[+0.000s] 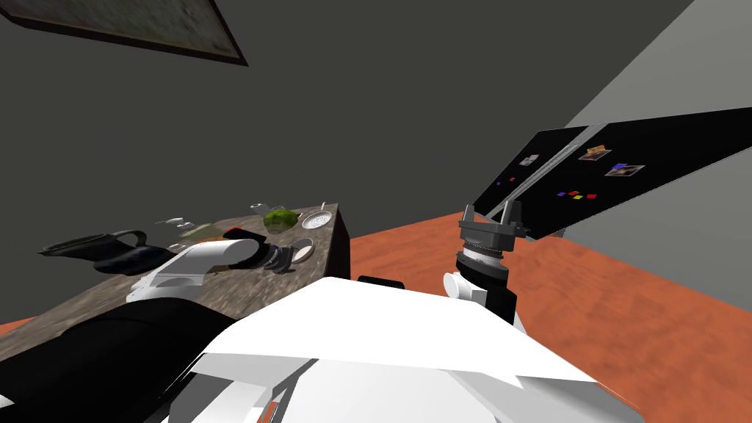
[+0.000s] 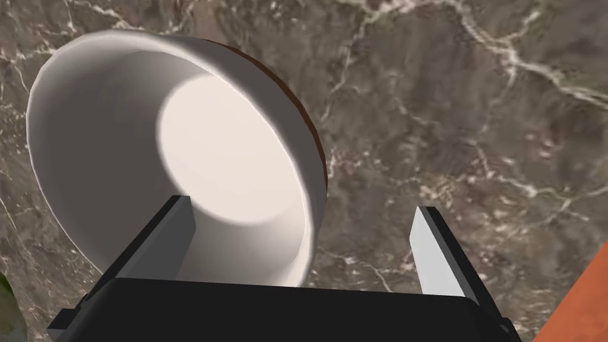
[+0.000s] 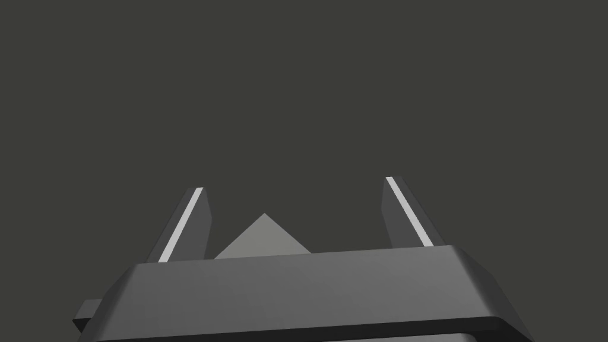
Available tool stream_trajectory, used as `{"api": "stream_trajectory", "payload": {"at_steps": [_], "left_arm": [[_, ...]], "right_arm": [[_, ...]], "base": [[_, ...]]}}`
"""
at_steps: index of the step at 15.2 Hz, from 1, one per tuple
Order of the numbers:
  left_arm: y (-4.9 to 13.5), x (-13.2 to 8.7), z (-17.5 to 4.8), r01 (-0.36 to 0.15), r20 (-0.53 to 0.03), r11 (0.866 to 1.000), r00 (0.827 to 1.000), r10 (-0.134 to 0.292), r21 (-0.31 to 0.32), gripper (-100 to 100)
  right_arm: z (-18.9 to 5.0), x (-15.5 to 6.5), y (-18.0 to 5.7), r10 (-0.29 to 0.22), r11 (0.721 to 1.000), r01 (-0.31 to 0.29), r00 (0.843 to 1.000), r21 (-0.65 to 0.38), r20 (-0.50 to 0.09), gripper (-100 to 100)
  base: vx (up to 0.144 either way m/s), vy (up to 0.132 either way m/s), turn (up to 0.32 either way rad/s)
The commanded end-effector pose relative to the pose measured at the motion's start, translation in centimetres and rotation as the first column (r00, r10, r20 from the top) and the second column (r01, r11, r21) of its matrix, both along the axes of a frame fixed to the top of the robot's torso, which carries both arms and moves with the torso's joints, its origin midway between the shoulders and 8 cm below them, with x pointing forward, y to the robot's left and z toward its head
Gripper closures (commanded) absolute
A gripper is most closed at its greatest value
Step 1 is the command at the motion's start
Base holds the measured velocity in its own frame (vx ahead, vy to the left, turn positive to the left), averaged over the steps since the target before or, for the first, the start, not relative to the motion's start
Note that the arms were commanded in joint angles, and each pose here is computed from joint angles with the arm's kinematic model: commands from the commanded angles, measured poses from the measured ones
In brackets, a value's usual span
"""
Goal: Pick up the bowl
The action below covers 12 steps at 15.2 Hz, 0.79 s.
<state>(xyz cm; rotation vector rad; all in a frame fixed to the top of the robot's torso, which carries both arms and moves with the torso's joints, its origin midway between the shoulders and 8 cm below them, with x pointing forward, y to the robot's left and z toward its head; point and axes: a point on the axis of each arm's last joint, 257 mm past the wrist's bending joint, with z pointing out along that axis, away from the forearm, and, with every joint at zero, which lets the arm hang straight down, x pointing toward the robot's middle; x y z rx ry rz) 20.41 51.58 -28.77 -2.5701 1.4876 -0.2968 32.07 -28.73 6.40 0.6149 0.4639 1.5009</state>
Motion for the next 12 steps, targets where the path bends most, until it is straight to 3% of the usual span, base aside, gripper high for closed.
{"api": "stream_trajectory", "payload": {"at_steps": [1,3,7,8,9,12], "left_arm": [[-0.1,-1.5,-0.4,-0.008,-0.057,1.000,0.998,0.006,-0.019,-100],[-0.1,-2.1,-0.4,-0.011,-0.081,1.000,0.997,0.009,-0.027,-100],[0.5,-1.7,-2.5,-0.024,-0.065,0.999,0.998,0.022,-0.022,-100],[0.3,-1.6,-1.9,-0.021,-0.068,1.000,0.997,0.019,-0.023,-100],[0.3,-1.6,-2.0,-0.021,-0.067,1.000,0.998,0.019,-0.023,100],[0.3,-1.6,-2.0,-0.021,-0.068,0.999,0.998,0.020,-0.023,100]], "right_arm": [[0.0,0.0,0.0,0.000,1.000,0.000,1.000,0.000,0.000,0],[0.0,0.0,0.0,0.000,1.000,0.000,1.000,0.000,0.000,0],[0.0,0.0,0.0,0.000,1.000,0.000,1.000,0.000,0.000,0],[0.0,0.0,0.0,0.000,1.000,0.000,1.000,0.000,0.000,0],[0.0,0.0,0.0,0.000,1.000,0.000,1.000,0.000,0.000,0],[0.0,0.0,0.0,0.000,1.000,0.000,1.000,0.000,0.000,0]], "base": [[0.047,0.028,-0.040],[0.043,0.025,-0.034],[-0.002,-0.003,-0.055],[-0.013,-0.010,-0.024],[0.000,0.000,0.000],[-0.001,-0.001,0.005]]}}
